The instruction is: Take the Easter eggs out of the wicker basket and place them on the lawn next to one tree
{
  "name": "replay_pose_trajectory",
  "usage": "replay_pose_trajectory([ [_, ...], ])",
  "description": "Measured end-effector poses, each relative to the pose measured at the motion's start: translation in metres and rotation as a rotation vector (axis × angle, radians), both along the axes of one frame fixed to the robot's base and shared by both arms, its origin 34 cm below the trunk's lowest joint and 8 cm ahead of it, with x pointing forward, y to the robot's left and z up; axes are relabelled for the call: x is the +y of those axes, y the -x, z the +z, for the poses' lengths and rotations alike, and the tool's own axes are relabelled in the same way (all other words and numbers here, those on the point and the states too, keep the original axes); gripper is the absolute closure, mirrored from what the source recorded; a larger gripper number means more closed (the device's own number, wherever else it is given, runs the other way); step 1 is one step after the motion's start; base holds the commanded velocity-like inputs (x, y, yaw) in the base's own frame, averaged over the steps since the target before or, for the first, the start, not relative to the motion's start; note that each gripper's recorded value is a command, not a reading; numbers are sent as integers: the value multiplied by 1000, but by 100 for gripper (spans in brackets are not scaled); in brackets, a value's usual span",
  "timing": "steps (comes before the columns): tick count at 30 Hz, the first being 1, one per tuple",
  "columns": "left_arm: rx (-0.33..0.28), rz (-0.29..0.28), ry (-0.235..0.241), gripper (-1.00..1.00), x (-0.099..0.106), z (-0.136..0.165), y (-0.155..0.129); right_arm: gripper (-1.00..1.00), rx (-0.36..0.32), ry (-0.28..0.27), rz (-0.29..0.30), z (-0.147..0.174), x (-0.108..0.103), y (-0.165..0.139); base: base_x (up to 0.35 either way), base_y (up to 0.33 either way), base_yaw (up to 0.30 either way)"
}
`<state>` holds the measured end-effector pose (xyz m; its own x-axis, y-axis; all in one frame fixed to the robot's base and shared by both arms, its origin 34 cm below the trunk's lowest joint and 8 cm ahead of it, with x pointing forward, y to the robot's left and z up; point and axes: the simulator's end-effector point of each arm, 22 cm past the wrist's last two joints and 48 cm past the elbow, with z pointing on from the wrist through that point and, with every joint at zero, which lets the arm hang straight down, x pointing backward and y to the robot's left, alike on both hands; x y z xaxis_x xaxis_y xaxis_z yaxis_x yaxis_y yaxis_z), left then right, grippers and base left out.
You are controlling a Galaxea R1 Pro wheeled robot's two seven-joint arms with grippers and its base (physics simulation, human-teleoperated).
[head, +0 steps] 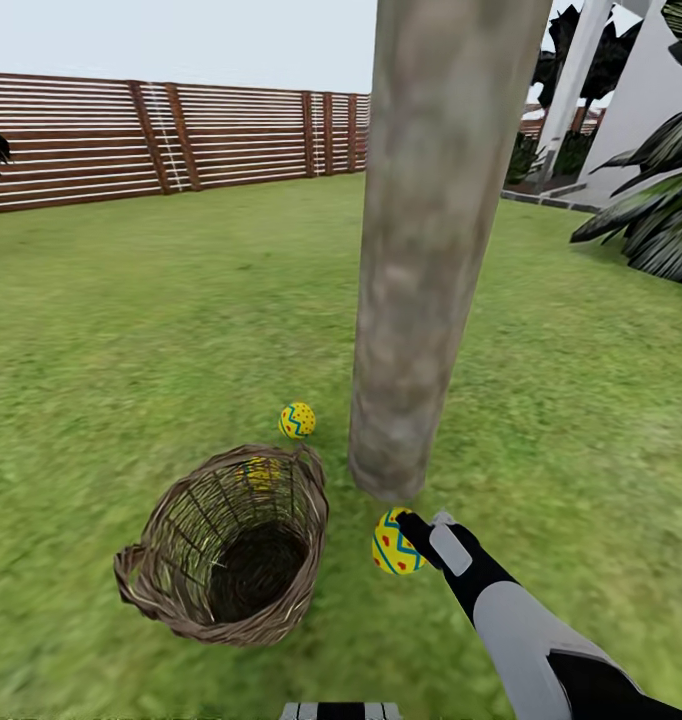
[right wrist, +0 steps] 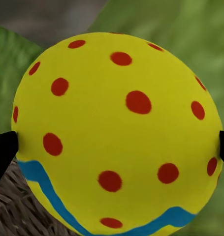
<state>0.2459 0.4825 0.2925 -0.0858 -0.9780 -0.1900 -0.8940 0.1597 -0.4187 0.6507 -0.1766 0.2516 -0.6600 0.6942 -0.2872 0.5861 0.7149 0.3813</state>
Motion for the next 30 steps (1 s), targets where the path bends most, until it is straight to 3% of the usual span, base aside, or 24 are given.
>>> replay_pose_trajectory([
  [7, 19, -8, -13, -100, 5, -1, 1, 100, 11, -8, 3, -13, 1, 1, 0, 0, 0],
  [11, 6, -44, -50, -100, 14, 14, -14, 100, -17, -36, 15, -13, 8, -10, 0, 0, 0],
  [15, -11, -70, -72, -100, 17, 23, -26, 100, -34, -24, -2, -18, 5, -13, 0, 0, 0],
  [21, -57, -152, -84, -100, 22, 52, -56, 100, -54, -14, -12, -15, 2, -19, 0, 0, 0],
  [25, -54, -125, -107, -100, 36, 57, -52, 100, -64, -9, -18, -13, 1, -22, 0, 0, 0],
  [30, -28, -92, -96, -100, 39, 48, -39, 100, -72, 13, -41, -23, -7, -23, 0, 0, 0],
])
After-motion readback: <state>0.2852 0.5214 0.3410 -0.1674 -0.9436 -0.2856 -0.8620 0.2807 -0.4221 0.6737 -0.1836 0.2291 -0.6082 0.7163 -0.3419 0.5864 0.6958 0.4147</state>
